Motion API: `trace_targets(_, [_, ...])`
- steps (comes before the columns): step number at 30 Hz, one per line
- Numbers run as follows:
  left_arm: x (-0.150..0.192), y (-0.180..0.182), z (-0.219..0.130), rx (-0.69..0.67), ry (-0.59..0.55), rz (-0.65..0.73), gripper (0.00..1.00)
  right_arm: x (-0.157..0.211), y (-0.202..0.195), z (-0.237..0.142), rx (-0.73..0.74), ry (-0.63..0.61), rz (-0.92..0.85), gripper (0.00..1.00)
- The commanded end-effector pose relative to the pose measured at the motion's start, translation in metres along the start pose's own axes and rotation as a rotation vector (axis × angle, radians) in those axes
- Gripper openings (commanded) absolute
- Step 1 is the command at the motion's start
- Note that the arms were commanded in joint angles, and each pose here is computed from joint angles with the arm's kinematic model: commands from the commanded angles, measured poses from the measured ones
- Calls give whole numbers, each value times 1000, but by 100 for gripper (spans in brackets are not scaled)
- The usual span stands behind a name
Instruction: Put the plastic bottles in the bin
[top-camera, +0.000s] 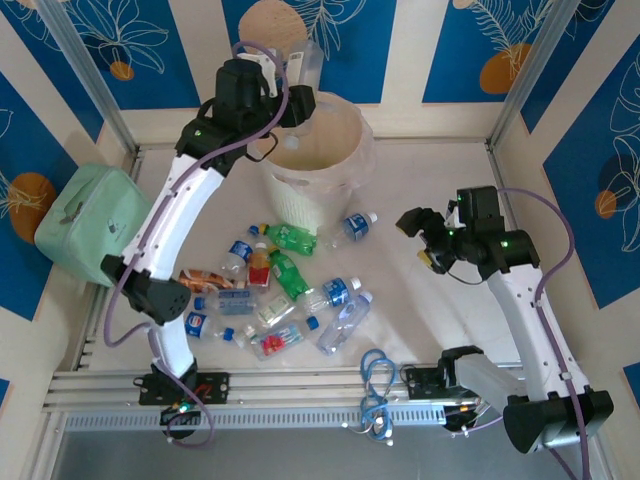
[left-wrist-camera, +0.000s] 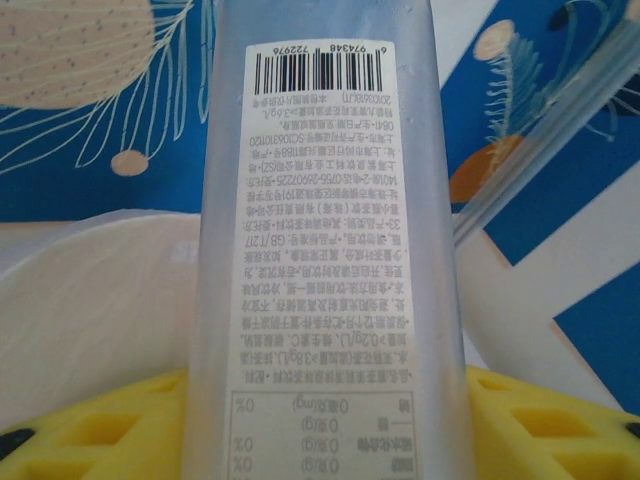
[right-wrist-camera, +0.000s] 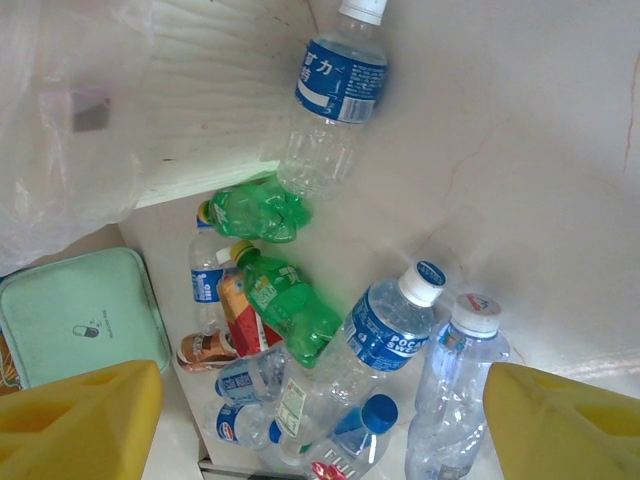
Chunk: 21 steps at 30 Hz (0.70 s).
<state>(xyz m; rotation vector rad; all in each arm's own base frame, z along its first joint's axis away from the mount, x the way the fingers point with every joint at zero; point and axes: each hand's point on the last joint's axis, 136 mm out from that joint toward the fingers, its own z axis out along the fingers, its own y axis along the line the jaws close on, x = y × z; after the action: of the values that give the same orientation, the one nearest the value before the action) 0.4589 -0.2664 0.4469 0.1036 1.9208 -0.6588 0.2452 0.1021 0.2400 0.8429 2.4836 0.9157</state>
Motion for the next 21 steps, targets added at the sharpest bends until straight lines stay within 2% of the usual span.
trace_targets(1, [-8, 14, 6, -41, -19, -37, 58, 7, -4, 0, 1, 29, 18, 84])
trace_targets(9, [19, 39, 41, -124, 31, 10, 56, 8, -3, -1, -5, 35, 14, 84])
trace_targets(21, [58, 68, 53, -218, 107, 55, 55, 8, -5, -1, 0, 37, 17, 84])
